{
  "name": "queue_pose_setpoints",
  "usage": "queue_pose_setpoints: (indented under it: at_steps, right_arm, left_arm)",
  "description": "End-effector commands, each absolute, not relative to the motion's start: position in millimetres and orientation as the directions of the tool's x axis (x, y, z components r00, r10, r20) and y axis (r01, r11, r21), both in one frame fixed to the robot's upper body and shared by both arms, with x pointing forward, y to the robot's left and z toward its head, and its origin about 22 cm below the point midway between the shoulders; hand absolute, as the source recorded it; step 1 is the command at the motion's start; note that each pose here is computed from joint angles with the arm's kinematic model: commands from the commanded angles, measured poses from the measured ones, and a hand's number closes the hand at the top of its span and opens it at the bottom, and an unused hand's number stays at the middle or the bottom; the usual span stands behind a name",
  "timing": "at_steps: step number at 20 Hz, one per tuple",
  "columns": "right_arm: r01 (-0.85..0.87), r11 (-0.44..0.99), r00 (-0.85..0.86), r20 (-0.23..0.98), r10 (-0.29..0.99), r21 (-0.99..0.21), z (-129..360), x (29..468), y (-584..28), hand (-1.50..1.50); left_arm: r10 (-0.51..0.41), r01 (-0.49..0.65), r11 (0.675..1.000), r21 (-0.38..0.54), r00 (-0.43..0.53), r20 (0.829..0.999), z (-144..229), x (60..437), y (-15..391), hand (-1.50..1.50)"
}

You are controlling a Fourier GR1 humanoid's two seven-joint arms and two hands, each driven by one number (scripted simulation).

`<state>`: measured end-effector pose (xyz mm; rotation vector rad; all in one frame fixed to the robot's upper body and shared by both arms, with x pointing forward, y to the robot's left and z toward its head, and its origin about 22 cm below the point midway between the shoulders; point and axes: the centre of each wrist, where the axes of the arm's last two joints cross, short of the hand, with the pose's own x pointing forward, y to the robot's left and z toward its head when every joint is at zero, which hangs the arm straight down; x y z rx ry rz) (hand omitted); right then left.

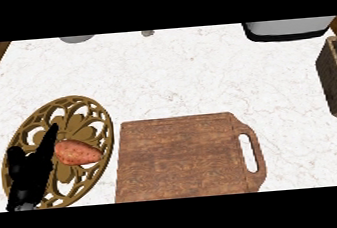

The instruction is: Pick the lemon from the cutting board and place it in the basket

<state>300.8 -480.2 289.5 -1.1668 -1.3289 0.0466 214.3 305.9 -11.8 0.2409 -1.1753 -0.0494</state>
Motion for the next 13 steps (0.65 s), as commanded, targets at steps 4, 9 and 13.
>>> queue_pose_setpoints:
  at_steps: [4, 9, 13]
  right_arm:
    - [0.684, 0.506, 0.251, 0.820, 0.514, -0.526, 311, 281, -516, -1.50]
    - [0.738, 0.460, 0.264, 0.838, 0.477, -0.494, 314, 252, -533, -1.50]
    - [0.737, 0.474, 0.287, 0.858, 0.425, -0.482, 330, 212, -570, -1.50]
  left_arm:
    - [-0.098, -0.038, 0.990, 0.138, 0.526, 0.845, -47, 203, 295, 0.00]
    - [-0.087, -0.070, 0.987, 0.147, 0.535, 0.841, -53, 198, 300, 0.00]
    - [-0.071, -0.094, 0.986, 0.140, 0.523, 0.849, -50, 190, 303, 0.00]
